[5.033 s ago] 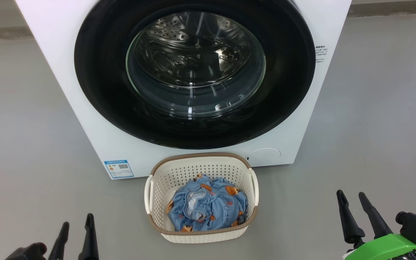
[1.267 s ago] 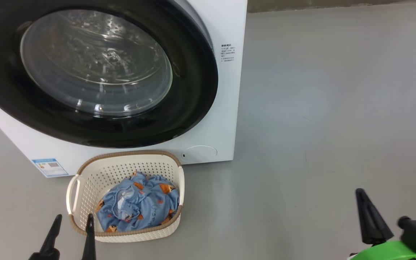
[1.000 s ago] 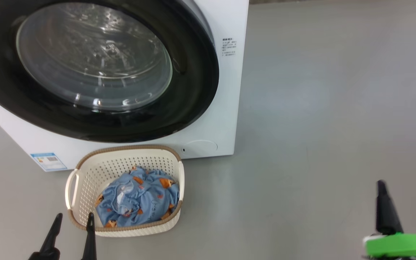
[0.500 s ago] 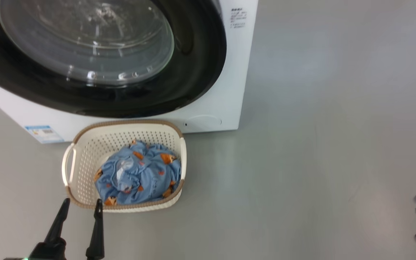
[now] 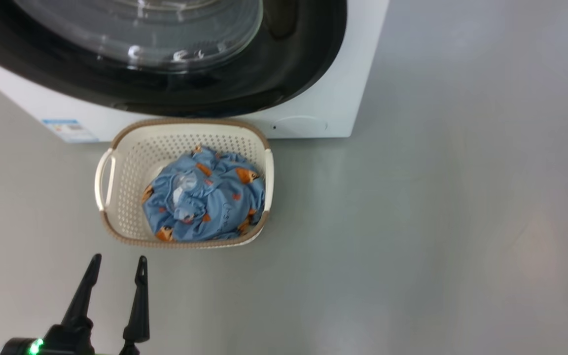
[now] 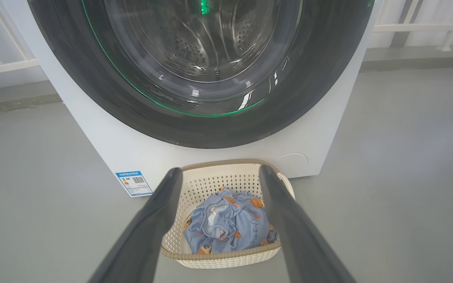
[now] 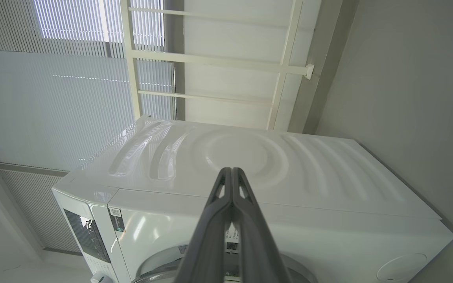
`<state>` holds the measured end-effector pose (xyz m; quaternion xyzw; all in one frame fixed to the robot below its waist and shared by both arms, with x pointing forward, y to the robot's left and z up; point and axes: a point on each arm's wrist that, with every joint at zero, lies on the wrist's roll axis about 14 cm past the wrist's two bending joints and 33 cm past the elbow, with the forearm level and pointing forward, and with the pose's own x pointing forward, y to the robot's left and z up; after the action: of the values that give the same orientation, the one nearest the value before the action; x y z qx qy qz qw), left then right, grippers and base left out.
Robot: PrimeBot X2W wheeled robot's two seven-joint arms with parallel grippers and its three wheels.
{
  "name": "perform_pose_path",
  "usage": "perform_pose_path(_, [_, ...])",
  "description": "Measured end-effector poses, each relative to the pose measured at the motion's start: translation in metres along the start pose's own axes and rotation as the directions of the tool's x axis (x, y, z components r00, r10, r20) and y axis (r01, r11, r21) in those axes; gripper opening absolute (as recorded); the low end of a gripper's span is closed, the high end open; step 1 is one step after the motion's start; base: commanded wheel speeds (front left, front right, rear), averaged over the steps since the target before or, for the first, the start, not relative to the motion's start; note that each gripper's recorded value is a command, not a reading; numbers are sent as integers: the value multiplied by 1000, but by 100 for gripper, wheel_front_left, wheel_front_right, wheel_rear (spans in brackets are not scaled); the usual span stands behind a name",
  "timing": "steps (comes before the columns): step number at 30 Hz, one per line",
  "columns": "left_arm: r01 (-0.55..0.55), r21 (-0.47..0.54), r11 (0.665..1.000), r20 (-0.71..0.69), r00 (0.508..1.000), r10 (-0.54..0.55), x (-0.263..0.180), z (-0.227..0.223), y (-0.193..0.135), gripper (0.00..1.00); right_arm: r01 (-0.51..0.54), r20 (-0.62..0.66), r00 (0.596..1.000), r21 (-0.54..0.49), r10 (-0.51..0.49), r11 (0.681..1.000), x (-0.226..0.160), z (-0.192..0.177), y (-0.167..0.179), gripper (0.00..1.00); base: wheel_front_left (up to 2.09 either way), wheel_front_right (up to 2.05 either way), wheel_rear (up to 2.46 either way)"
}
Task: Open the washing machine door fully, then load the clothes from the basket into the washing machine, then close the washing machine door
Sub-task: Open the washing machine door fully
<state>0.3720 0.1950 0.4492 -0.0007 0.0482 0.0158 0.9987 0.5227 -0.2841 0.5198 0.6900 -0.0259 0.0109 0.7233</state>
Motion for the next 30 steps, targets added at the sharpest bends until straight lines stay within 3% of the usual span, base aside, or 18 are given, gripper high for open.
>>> perform_pose_path(12, [-98,-8,995,-35,995,97,-4,-9,21,100,-73,-266,962,-13,67,997,68,-73,9,0,0,0,0])
perform_pose_path(30, [-275,-17,961,-54,960,273,-24,-8,58,100,-165,-585,802,-24,121,986,117,-206,15,0,0,0,0])
